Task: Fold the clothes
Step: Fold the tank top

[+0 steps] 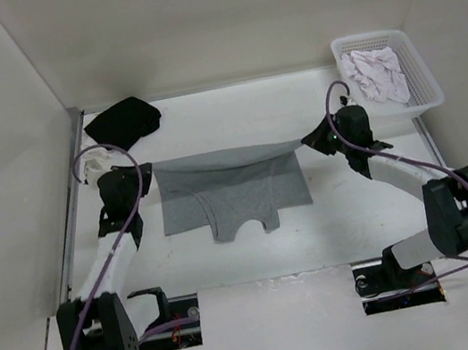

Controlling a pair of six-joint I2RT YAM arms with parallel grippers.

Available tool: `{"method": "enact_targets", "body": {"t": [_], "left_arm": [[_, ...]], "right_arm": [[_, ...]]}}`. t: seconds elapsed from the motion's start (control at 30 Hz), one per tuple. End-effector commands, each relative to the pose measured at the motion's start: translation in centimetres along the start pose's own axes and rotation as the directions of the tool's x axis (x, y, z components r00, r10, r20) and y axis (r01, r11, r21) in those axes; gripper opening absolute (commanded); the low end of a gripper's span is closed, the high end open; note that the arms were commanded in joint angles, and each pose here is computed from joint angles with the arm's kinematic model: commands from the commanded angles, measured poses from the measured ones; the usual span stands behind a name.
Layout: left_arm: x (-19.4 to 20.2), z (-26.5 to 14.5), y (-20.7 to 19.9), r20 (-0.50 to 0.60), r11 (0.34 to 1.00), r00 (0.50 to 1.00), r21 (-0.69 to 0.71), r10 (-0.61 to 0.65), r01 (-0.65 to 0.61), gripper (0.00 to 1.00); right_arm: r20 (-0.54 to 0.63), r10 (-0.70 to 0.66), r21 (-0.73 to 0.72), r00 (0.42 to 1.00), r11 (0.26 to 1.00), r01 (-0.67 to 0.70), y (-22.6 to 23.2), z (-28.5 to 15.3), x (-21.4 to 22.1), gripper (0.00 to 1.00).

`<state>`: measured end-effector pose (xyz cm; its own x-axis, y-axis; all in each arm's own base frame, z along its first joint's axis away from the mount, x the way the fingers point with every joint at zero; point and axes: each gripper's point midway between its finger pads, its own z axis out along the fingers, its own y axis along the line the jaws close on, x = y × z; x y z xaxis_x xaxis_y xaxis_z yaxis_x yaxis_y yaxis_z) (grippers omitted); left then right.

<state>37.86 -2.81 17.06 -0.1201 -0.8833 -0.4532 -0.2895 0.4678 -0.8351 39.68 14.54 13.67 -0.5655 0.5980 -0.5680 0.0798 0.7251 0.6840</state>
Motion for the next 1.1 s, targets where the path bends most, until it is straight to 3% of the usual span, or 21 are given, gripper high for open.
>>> {"method": "enact_targets", "body": {"t": [0.0,0.27,0.5,0.7,0.8,0.9,1.0,1.07], "left_arm": [[0.1,-3.1,0.6,-0.005,0.999,1.0,0.039,0.001,-0.001,0.01],[2.0,-9.8,5.4,-0.071,1.0,0.997,0.014,-0.012,0.013,0.01],[6.2,-11.6,9.6,-0.183,0.994,0.983,-0.104,-0.035,0.016,0.01],[5.1,-12.2,13.3,-0.117,0.946,0.993,-0.317,0.027,-0.063,0.0],[3.8,-12.2,13.5,-0.065,0.936,0.998,-0.348,0.024,-0.045,0.02],[1.8,-12.3,12.3,0.013,0.952,1.0,-0.305,0.016,-0.012,0.11],[-0.1,-12.1,10.6,0.063,0.959,0.996,-0.282,0.057,-0.037,0.25],[-1.6,-11.9,8.4,0.099,0.97,0.991,-0.234,0.09,-0.065,0.29]], "right_arm": [[0.069,0.007,-0.083,0.998,0.997,-0.001,1.3,-2.0,-0.6,0.01],[0.034,0.015,-0.05,0.999,0.999,-0.013,-2.4,-6.0,4.2,0.0],[-0.009,0.065,0.002,0.998,0.998,-0.065,-4.8,-7.7,7.3,0.0],[-0.095,0.119,0.049,0.988,0.992,-0.114,-6.6,-8.6,11.1,0.0],[-0.13,0.143,0.047,0.981,0.989,-0.138,-6.5,-9.5,12.6,0.01],[-0.123,0.141,0.061,0.982,0.989,-0.135,-6.6,-10.1,12.7,0.1],[-0.088,0.117,0.083,0.989,0.99,-0.11,-6.7,-10.4,12.0,0.25],[-0.074,0.071,0.067,0.995,0.996,-0.066,-5.8,-10.6,11.5,0.31]]}}
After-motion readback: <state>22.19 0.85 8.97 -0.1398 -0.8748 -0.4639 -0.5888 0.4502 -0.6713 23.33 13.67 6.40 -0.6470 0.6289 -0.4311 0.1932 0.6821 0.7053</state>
